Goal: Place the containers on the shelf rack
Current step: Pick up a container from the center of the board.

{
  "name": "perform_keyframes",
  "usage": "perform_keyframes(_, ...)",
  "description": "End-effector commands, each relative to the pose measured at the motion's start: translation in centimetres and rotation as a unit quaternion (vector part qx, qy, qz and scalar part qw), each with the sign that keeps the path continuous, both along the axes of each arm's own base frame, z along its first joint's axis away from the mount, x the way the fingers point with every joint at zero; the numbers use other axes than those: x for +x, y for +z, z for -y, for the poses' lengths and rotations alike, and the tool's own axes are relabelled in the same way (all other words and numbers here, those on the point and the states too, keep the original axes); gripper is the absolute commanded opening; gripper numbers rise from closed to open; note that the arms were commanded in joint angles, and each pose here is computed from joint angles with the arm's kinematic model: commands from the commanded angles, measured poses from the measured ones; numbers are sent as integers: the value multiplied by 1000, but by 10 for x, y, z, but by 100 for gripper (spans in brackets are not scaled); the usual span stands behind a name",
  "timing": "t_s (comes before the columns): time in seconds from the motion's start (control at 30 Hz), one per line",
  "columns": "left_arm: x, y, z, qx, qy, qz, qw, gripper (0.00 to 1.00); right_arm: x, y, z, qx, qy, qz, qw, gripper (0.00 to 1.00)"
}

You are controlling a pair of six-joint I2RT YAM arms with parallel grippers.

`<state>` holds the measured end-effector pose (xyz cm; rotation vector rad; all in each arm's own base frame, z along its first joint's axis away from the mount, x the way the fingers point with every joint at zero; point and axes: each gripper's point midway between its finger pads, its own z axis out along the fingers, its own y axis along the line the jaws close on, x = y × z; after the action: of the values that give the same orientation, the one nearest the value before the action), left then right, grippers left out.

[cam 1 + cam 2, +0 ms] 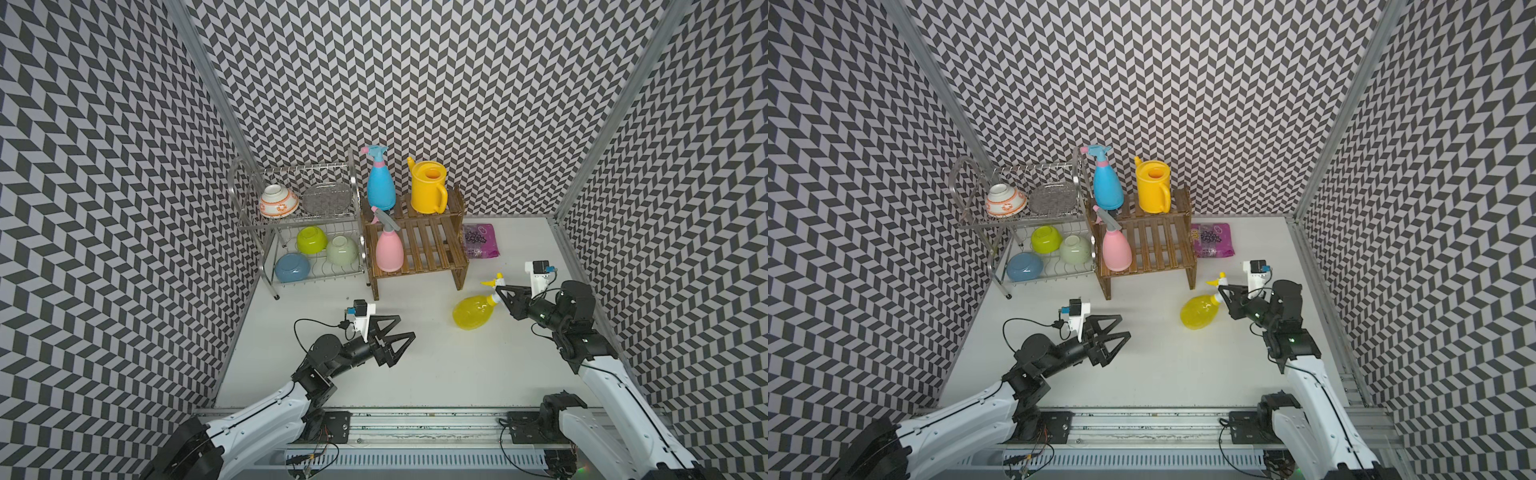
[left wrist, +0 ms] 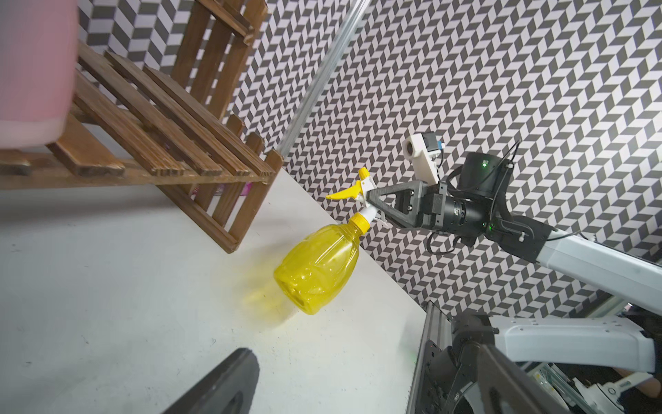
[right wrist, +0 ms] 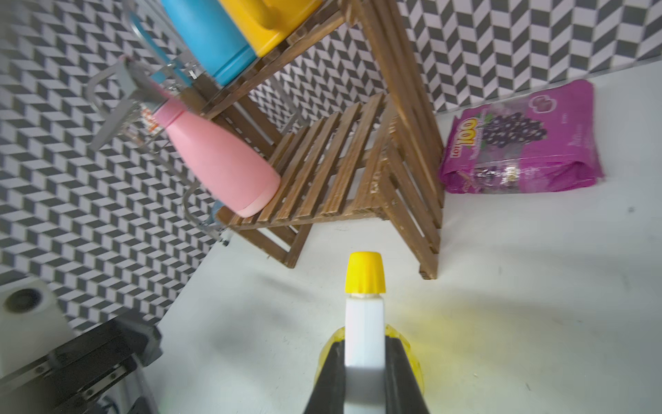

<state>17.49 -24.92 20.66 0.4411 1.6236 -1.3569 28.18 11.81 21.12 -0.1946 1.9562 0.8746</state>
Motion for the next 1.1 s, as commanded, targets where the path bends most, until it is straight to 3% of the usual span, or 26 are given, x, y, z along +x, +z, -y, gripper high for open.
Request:
perform_keyframes(0.0,-13,19,15,-10,-48,45,998,97,-17,29,-31,24,106,76,991,0)
perform_keyframes(0.3,-17,14,31,11,-82,61,995,91,-56,30,-110,9,251,121,960,5)
perform_keyframes(0.57,-10,14,25,11,-65,62,996,83,-90,24,-140,22,344,160,925,6)
perform_keyframes(0.8,-13,19,28,-29,-126,38,991,79,-110,27,-147,38,387,173,905,6)
perform_keyframes(1.07,-27,23,41,-26,-170,54,984,64,-113,19,-157,46,410,151,898,5)
